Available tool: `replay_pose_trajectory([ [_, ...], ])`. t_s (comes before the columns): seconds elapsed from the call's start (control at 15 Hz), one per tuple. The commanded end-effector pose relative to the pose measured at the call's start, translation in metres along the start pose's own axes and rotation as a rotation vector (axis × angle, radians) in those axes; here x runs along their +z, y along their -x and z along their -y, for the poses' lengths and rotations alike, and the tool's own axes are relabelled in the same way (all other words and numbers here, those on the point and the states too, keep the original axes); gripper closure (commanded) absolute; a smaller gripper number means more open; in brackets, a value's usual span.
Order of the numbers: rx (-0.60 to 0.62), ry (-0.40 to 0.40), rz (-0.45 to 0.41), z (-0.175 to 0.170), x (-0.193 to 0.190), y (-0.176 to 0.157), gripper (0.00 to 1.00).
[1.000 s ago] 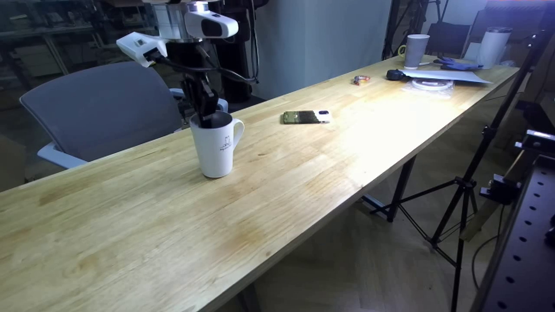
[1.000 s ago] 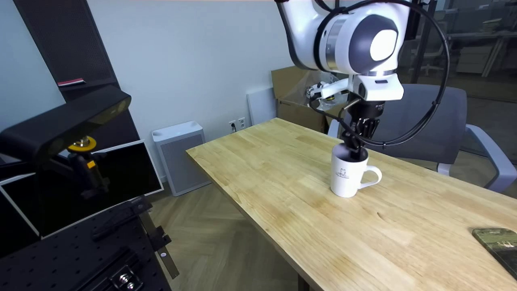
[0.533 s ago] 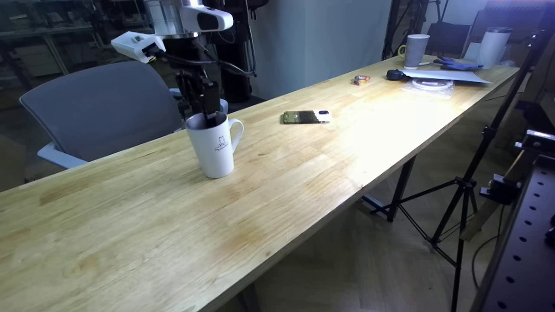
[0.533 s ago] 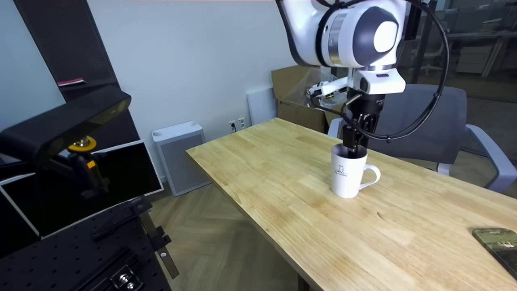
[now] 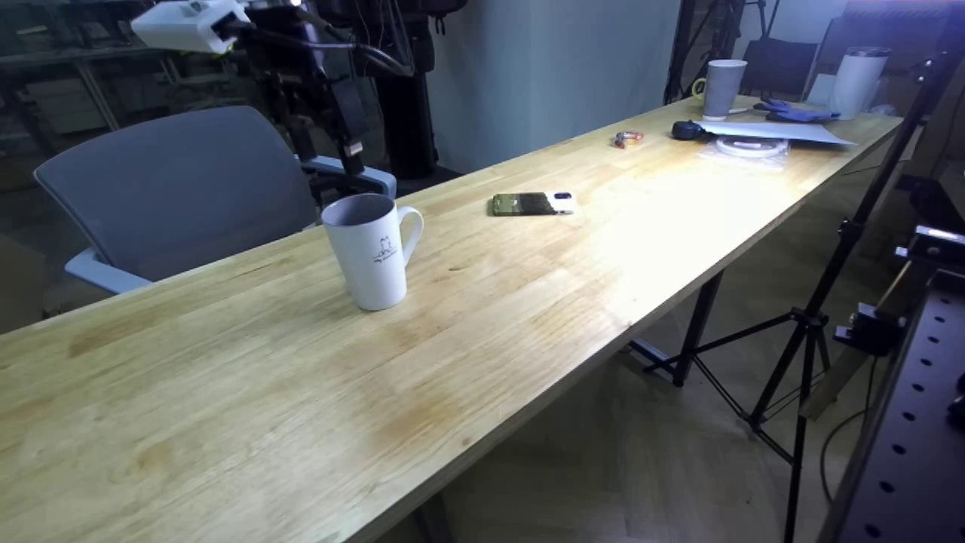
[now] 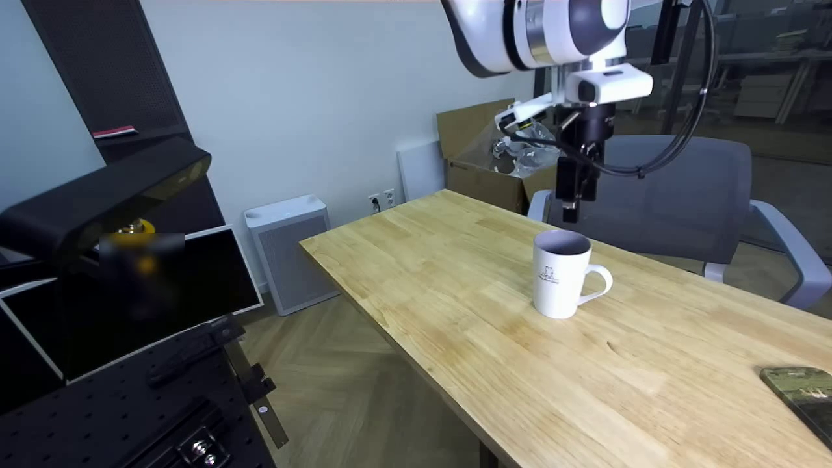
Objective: Move the mug to the left side of the table
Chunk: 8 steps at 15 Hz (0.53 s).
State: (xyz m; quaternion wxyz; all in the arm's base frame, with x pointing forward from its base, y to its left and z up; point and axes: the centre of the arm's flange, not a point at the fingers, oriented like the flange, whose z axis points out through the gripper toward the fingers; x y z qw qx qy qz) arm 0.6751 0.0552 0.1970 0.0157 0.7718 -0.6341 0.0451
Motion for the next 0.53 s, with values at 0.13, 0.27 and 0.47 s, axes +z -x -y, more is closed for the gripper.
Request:
replay_pose_trajectory([
  [0.13,-0.182,-0.121,-0.025,-0.027,-0.112,-0.028,0.00],
  [0.27,-0.128,-0.107,-0.026,-0.003,-0.091,-0.019,0.00],
  [0.47,-0.130,-0.097,-0.024,-0.004,-0.083,-0.017,0.00],
])
